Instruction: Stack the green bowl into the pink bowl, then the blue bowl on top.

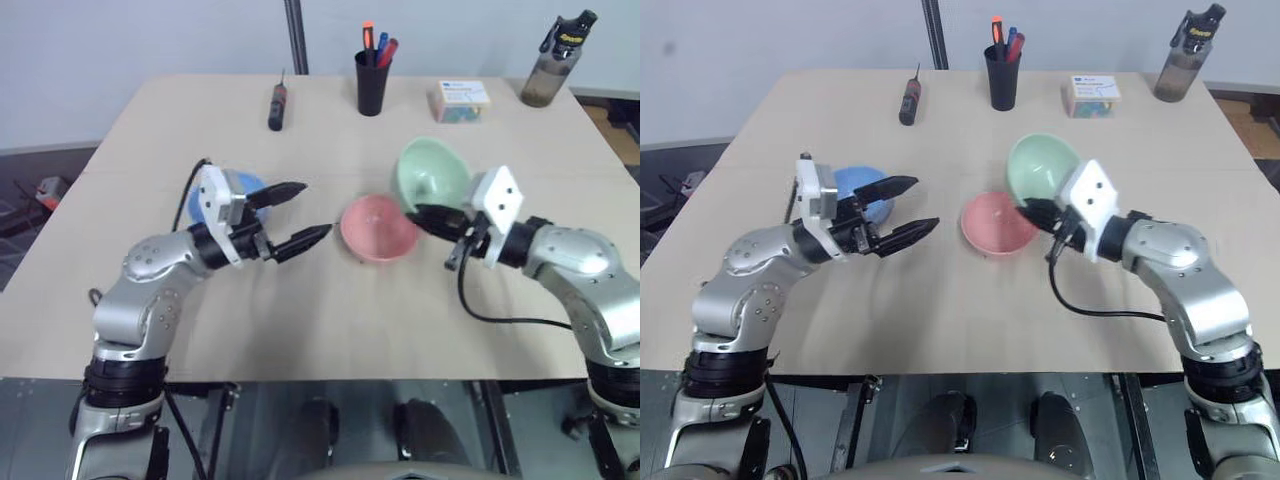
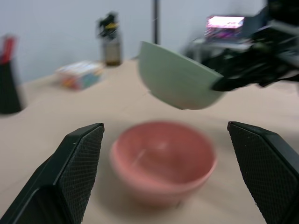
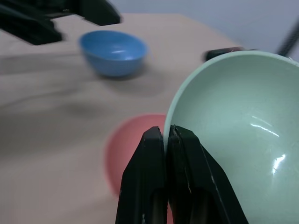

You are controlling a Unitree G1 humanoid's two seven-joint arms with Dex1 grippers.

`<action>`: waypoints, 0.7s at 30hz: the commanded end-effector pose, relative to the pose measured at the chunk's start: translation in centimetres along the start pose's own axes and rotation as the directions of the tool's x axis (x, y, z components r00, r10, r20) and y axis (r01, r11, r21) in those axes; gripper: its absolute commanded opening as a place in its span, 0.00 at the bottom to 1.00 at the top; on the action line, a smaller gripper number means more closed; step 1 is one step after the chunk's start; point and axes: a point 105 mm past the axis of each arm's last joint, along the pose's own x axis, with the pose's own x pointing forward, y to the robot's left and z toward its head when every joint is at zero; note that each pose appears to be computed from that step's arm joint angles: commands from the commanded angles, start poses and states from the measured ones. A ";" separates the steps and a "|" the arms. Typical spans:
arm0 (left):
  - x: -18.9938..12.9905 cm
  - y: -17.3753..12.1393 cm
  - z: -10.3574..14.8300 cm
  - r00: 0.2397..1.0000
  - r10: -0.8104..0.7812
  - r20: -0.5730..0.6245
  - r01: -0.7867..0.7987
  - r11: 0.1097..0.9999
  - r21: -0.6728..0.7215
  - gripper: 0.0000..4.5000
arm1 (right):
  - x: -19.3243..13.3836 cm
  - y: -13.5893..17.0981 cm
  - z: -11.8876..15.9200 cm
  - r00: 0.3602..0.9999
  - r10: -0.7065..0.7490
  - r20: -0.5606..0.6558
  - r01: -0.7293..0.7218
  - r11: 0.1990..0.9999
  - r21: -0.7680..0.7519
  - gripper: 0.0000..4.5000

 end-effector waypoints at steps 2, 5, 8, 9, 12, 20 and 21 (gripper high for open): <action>-0.6 0.9 1.1 0.997 0.080 -0.003 -0.079 0.993 0.082 1.00 | 2.2 0.5 -0.9 0.998 0.058 -0.020 -0.059 0.998 -0.029 0.01; -0.8 0.9 1.3 0.996 0.094 -0.006 -0.093 0.991 0.094 1.00 | 2.9 0.6 -1.7 0.996 0.079 -0.031 -0.080 0.997 -0.018 0.15; -1.2 1.2 1.5 0.992 0.125 -0.011 -0.122 0.985 0.121 1.00 | 3.2 0.7 -1.1 0.995 0.098 -0.004 -0.098 0.995 -0.012 0.39; -1.4 1.7 1.4 0.985 0.172 -0.026 -0.166 0.975 0.150 1.00 | 3.0 0.5 -0.5 0.995 0.094 0.013 -0.094 0.996 -0.013 0.48; -2.1 2.7 0.5 0.950 0.288 -0.119 -0.251 0.934 0.255 1.00 | 1.9 -0.6 1.5 0.996 0.036 0.087 -0.034 0.999 -0.019 0.75; -3.9 5.1 -3.3 0.751 0.463 -0.472 -0.175 0.828 0.533 1.00 | -2.2 -1.3 4.8 0.977 -0.011 0.213 0.019 0.999 -0.036 0.99; -3.8 5.4 -3.6 0.735 0.471 -0.488 -0.151 0.815 0.560 1.00 | -2.4 -1.4 4.8 0.978 -0.017 0.209 0.026 0.999 -0.040 0.99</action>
